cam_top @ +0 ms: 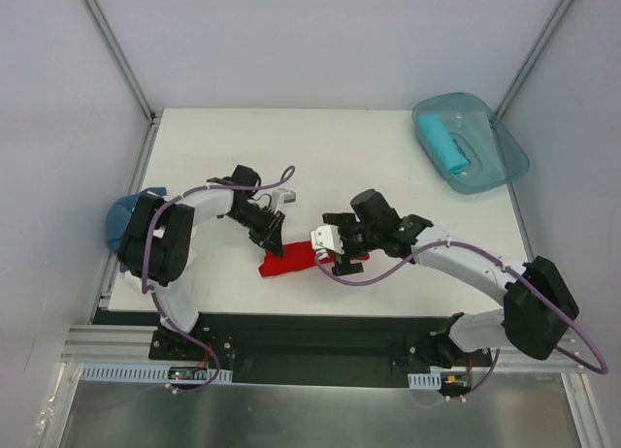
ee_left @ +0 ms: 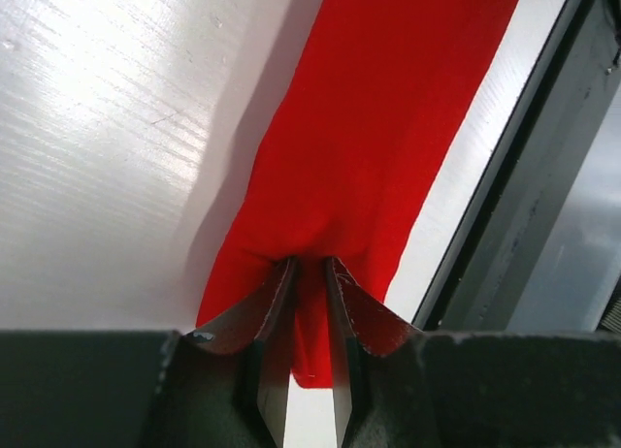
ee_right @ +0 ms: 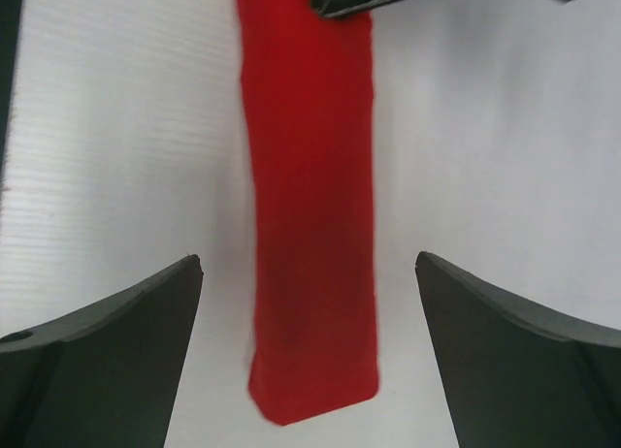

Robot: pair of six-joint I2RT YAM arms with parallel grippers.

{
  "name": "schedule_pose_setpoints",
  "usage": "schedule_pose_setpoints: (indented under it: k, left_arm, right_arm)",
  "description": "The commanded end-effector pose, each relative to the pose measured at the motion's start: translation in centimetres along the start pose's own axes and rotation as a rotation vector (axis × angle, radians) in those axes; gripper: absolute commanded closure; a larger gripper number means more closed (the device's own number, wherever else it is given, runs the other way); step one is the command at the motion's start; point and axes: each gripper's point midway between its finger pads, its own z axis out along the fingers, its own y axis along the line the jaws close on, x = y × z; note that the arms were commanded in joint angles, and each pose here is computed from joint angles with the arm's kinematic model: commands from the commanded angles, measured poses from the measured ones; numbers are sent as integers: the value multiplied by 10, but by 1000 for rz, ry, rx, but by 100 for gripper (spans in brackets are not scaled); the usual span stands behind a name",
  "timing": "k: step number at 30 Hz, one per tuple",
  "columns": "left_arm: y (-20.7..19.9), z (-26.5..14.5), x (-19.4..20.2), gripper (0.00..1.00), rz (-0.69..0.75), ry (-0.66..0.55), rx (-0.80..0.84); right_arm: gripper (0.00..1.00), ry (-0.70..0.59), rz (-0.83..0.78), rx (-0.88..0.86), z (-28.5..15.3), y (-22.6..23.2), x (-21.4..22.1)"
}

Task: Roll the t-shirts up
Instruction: Roll the T-shirt to the center of the board.

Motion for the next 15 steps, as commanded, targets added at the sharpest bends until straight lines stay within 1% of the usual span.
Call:
schedule_pose_setpoints:
  k: [1,3,7,9,11,15]
  left_arm:
    - [10,5,14,81,-76,78,20]
    - [13,7,16,82,-106,94,34]
    - [16,7,10,82,-127,97,43]
    - [17,9,13,82,-165,122,56]
    - [18,9,9,82,-166,128,66]
    - [20,11,8,82,-184,138,74]
  right_arm:
    - [4,-73,-167,130,10,-42,-26]
    - [4,-86,-184,129,16,-42,-29]
    - [4,-90,-198,72,34,-31,-26]
    - [2,-90,-193,42,43,-27,-24]
    - [1,-91,-206,21,49,-23,-23]
    - [6,-95,-257,-23,57,-14,-21]
